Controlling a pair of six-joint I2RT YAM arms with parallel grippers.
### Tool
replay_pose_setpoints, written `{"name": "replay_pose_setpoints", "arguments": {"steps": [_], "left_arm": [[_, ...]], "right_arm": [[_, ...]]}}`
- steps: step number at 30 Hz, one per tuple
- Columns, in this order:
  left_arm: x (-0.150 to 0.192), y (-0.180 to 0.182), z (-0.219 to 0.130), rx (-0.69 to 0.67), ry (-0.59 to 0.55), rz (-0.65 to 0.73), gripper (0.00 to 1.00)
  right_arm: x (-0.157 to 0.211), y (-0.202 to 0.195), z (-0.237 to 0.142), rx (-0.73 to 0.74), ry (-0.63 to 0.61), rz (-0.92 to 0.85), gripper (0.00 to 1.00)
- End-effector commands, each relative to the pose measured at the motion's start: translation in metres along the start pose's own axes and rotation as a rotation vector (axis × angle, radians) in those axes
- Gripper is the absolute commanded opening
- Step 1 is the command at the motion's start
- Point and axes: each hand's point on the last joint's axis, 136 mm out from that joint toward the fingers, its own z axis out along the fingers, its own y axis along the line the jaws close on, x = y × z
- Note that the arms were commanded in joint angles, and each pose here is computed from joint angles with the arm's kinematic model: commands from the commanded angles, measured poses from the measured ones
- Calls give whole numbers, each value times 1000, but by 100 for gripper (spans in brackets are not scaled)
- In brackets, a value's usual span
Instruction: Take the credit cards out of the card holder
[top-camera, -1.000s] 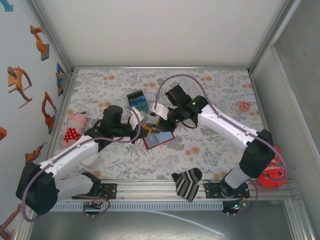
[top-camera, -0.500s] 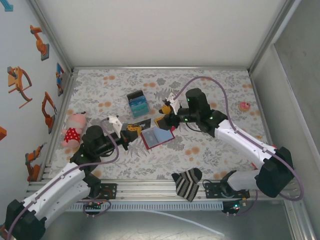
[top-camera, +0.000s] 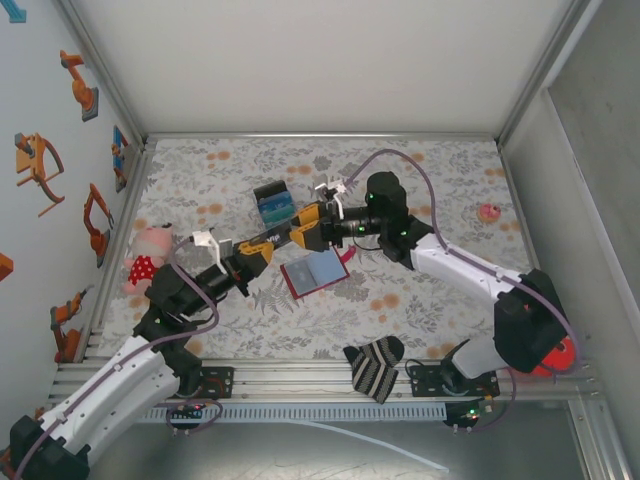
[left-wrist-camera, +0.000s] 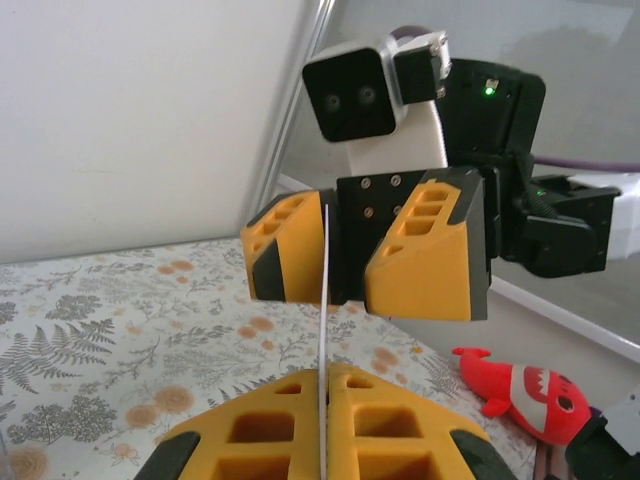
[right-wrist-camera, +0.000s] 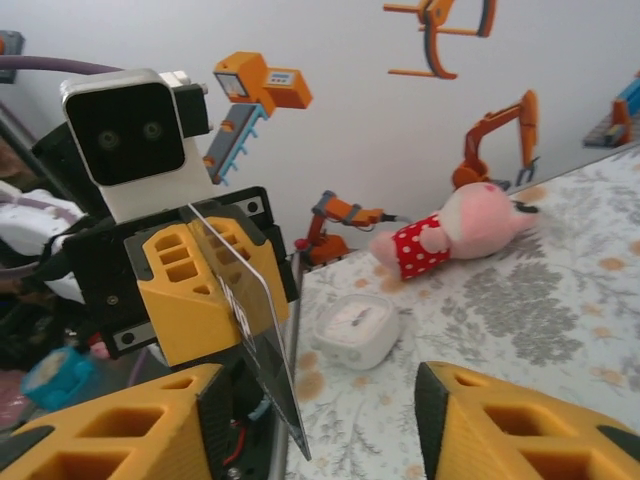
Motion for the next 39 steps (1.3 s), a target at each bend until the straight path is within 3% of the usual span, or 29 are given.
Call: {"name": "replay_pose_setpoints", "arguments": {"steps": [1,4,12,13,21,26,30,35,39], "left_arm": [[-10,-5,2,25,-48,-22,0],[-12,-5,5,32,-55,-27,0],[-11,-7,8,43,-33,-37,0],[-12,-7,8,38,-27,-38,2],[-14,5,-4,-113,94,16,65],[-18,1,-12,-130,168,107,81],[-18,-9,-11,-78,225,170,76],[-13,-23,1,28,336,216,58],[-3,-22,15,82,408,257,56]], "right_arm": [[-21,25,3,-123,-25,-58,47],[-19,28,7,-147,-13,-57,41],[-23,32,5,-137,-14,-83,0],[-22,32,5,-130,-11,-87,0],[-5,28,-11,36,81,-165,0],[7,28,-22,104,145,-190,0],[10,29,-25,124,173,-191,0],[13,31,-26,113,193,-181,0],[15,32,-25,97,206,-166,0]]}}
